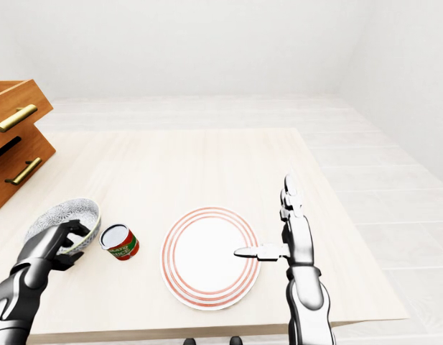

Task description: Put the bowl on the plate.

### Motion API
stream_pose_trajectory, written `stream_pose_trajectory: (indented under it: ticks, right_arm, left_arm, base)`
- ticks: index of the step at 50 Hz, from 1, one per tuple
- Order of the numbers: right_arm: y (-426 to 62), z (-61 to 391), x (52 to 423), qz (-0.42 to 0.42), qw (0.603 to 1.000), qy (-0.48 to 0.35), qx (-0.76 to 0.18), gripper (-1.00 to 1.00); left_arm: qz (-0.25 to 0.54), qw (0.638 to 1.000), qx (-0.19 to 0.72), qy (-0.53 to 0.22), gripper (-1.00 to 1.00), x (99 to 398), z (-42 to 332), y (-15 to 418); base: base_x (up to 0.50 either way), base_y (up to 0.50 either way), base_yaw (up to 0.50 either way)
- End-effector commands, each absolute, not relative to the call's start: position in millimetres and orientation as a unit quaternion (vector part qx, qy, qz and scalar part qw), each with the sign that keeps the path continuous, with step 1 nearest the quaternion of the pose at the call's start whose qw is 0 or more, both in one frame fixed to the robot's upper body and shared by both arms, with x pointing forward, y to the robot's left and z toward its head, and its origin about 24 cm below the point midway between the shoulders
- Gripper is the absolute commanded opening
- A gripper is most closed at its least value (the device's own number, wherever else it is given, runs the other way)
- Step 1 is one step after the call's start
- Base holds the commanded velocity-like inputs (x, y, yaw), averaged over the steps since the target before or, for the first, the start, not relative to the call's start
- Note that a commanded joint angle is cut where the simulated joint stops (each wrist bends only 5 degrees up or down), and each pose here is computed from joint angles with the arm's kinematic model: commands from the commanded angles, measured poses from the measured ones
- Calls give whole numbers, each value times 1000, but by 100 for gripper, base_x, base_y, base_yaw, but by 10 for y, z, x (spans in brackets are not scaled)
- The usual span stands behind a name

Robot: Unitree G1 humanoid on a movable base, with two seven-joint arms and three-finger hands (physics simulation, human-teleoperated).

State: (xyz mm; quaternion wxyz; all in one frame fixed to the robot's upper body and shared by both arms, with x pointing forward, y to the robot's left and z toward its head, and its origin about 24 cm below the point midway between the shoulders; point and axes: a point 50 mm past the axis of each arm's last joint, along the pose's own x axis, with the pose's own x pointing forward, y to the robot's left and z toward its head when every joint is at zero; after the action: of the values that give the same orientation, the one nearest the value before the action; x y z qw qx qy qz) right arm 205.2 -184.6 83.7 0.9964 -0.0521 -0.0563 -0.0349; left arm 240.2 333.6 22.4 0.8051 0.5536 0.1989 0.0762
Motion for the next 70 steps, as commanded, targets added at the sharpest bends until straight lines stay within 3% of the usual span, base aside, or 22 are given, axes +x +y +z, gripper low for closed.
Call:
stream_pose_trajectory:
  ticks: [1, 11, 21, 24, 30, 70]
  right_arm:
    - [-1847, 858, 2033, -35, 996, -60, -52, 100]
    - [-1851, 881, 2020, -36, 996, -65, -55, 100]
    - [-1844, 946, 2032, -34, 995, -79, -57, 100]
    - [-1847, 959, 2034, -34, 994, -82, -58, 100]
    - [-1843, 969, 2034, -34, 994, -84, -59, 100]
    - [-1848, 934, 2024, -34, 995, -76, -57, 100]
  left_arm:
    - [68, 806, 548, 213, -26, 2386, 186, 3355]
    - [69, 805, 549, 214, -59, 2399, 218, 3394]
    - [72, 804, 548, 220, -65, 2398, 204, 3424]
    - [72, 804, 548, 219, -84, 2408, 206, 3425]
    - [70, 805, 549, 213, -99, 2439, 240, 3409]
    - [125, 782, 589, 162, -100, 2503, 740, 3531]
  base:
    - [0, 0, 0]
    - [0, 0, 0]
    - [0, 0, 0]
    - [0, 0, 0]
    - [0, 0, 0]
    - [0, 0, 0]
